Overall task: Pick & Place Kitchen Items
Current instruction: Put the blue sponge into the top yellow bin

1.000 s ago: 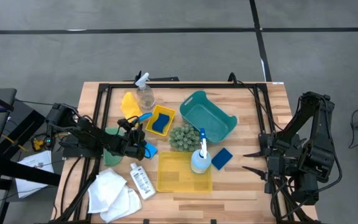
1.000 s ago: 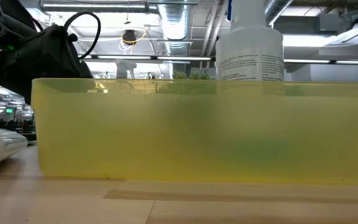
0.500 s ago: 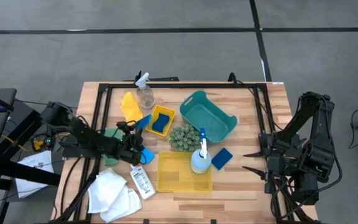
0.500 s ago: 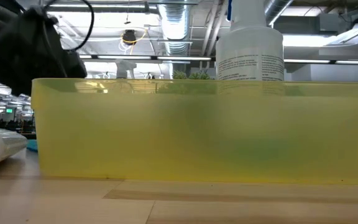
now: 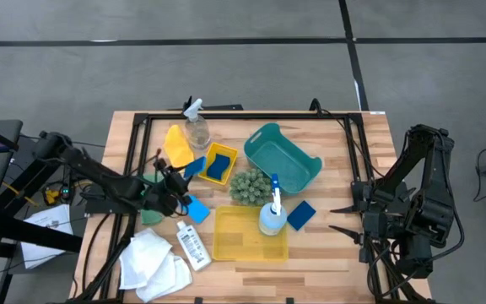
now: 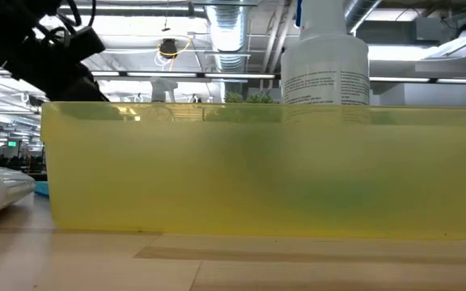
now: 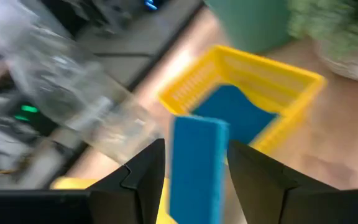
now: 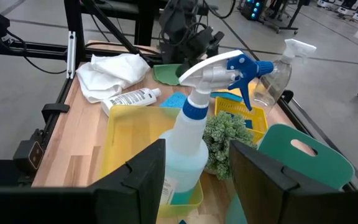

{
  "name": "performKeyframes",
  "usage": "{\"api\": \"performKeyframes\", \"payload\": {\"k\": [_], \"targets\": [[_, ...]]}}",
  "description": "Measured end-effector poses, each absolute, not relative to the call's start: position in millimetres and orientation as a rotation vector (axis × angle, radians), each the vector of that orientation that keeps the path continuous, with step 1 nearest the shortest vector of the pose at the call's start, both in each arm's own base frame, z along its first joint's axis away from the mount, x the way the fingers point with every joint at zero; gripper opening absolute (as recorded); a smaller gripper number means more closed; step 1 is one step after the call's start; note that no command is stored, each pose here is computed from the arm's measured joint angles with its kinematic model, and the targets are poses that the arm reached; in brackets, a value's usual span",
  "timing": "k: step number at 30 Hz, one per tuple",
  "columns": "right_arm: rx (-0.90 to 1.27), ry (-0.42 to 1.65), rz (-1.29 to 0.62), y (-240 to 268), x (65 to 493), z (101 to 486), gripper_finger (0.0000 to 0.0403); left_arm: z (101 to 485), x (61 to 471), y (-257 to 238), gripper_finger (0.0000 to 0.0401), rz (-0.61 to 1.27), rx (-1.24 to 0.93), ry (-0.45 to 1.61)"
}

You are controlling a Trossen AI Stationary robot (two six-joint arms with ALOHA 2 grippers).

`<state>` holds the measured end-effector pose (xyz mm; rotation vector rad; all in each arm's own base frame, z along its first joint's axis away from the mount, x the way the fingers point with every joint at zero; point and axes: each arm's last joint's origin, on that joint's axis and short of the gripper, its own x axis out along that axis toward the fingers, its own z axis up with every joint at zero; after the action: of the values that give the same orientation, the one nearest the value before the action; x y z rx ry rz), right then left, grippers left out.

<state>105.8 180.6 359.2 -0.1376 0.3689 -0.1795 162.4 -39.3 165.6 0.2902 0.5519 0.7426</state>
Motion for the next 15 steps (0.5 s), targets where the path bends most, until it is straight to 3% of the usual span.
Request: {"api": "performKeyframes", "payload": {"k": [4,15], "targets": [[-0.136,0.368,-0.18,181,106,359,0.0168,167,157,-39,0.0169,0.64,0.234,0.611],[-0.141,0.366,-0.18,181,106,359,0.0168,145,164,-39,0.0133,0.71,0.313,0.703]]}}
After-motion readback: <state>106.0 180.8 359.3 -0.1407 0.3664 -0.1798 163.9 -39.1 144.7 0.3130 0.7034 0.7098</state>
